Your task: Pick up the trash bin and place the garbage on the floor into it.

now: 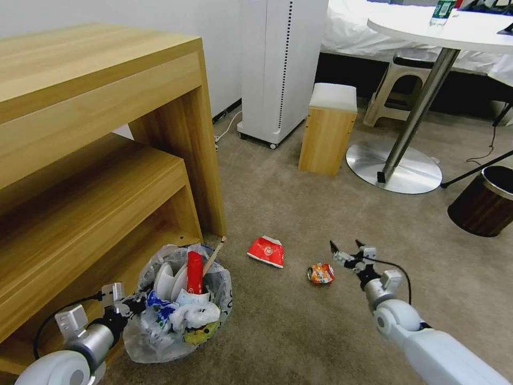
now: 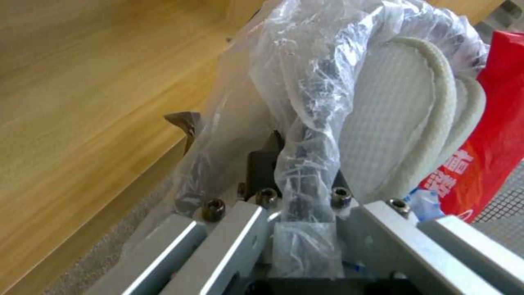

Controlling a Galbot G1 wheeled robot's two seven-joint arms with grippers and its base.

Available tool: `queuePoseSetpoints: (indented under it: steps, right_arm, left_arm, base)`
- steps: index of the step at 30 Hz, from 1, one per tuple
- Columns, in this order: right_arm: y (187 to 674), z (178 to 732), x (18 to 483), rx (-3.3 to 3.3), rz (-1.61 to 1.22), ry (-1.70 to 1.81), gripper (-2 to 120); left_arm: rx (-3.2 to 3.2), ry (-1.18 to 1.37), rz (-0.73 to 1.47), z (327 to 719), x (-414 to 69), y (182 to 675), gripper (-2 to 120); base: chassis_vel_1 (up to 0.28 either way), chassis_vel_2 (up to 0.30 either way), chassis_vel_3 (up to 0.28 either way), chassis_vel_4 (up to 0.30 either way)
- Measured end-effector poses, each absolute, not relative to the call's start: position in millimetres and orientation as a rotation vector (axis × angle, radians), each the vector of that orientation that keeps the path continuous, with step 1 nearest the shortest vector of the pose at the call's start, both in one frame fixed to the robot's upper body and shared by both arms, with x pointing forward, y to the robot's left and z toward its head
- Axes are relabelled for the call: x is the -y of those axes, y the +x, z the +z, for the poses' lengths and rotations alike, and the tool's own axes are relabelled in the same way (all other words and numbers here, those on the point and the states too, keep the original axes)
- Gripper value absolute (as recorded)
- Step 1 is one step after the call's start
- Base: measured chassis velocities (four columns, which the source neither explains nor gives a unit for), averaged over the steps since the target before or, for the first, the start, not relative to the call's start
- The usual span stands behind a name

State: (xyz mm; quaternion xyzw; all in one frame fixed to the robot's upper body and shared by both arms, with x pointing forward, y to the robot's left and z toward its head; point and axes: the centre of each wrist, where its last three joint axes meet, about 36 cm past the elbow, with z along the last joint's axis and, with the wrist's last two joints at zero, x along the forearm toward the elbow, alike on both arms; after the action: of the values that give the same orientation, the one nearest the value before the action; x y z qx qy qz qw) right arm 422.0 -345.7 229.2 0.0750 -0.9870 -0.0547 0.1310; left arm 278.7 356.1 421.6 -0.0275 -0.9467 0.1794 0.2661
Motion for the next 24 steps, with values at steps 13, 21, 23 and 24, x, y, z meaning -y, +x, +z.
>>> queuePoseSetpoints:
  steps: [13,21,23,24]
  right_arm:
    - [406.1,182.9,359.7,2.73,-0.057,0.129,100]
    - [430.3,162.8,350.0,2.693,0.006,0.122,100]
    - [431.2,162.2,349.4,2.693,0.008,0.123,100]
    - [432.2,161.4,348.8,2.691,0.011,0.122,100]
  left_arm:
    - [2.556,-0.062,0.486,415.9,-361.1,283.0,1]
    - [2.557,-0.062,0.482,415.6,-364.3,284.3,1]
    - [2.557,-0.062,0.481,415.6,-364.5,284.4,1]
    - [2.557,-0.062,0.481,415.6,-364.7,284.5,1]
  base:
    - [0.0,0.0,0.0,0.0]
    - [0.0,0.0,0.0,0.0]
    - [0.0,0.0,0.0,0.0]
    - [0.0,0.0,0.0,0.0]
